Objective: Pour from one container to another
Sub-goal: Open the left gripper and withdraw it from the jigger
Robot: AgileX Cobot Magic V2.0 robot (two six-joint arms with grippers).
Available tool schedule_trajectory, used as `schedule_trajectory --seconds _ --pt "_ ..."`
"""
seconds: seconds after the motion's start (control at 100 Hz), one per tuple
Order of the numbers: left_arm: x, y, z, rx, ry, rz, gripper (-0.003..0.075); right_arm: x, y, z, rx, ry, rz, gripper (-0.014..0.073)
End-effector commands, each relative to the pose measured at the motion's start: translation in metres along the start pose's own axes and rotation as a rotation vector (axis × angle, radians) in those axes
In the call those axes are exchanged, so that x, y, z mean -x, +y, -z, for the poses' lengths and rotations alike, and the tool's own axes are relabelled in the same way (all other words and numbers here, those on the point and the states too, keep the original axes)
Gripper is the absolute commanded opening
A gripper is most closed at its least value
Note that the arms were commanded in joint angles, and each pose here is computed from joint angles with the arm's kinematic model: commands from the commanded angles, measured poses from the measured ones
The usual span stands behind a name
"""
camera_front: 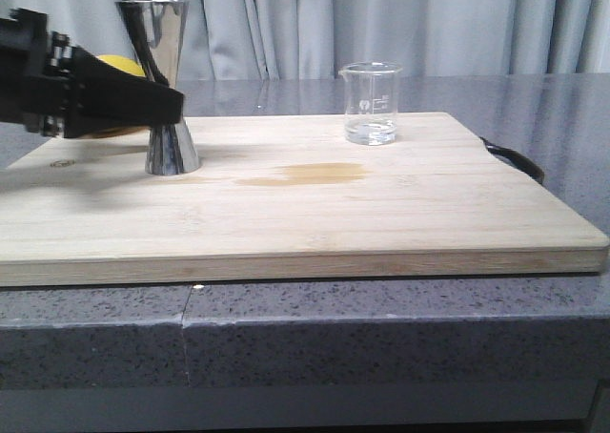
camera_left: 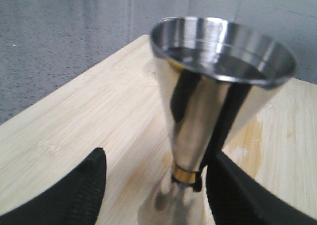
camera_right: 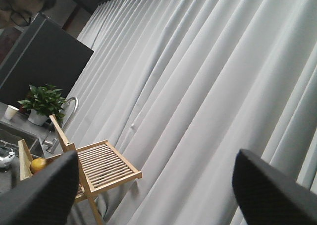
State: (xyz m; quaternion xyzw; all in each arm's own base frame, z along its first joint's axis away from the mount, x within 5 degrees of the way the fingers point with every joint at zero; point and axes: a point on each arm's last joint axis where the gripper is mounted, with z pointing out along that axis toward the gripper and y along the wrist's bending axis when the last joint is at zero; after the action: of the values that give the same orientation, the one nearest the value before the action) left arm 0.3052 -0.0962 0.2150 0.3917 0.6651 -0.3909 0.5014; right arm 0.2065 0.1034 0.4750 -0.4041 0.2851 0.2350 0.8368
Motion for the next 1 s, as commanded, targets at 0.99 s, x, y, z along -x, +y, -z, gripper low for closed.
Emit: schedule_trajectory --seconds 0.99 --pt "0.188 -0.095 0.151 0.432 -0.376 -0.157 0.0411 0.036 -0.039 0.035 -0.579 0.467 0.101 0.057"
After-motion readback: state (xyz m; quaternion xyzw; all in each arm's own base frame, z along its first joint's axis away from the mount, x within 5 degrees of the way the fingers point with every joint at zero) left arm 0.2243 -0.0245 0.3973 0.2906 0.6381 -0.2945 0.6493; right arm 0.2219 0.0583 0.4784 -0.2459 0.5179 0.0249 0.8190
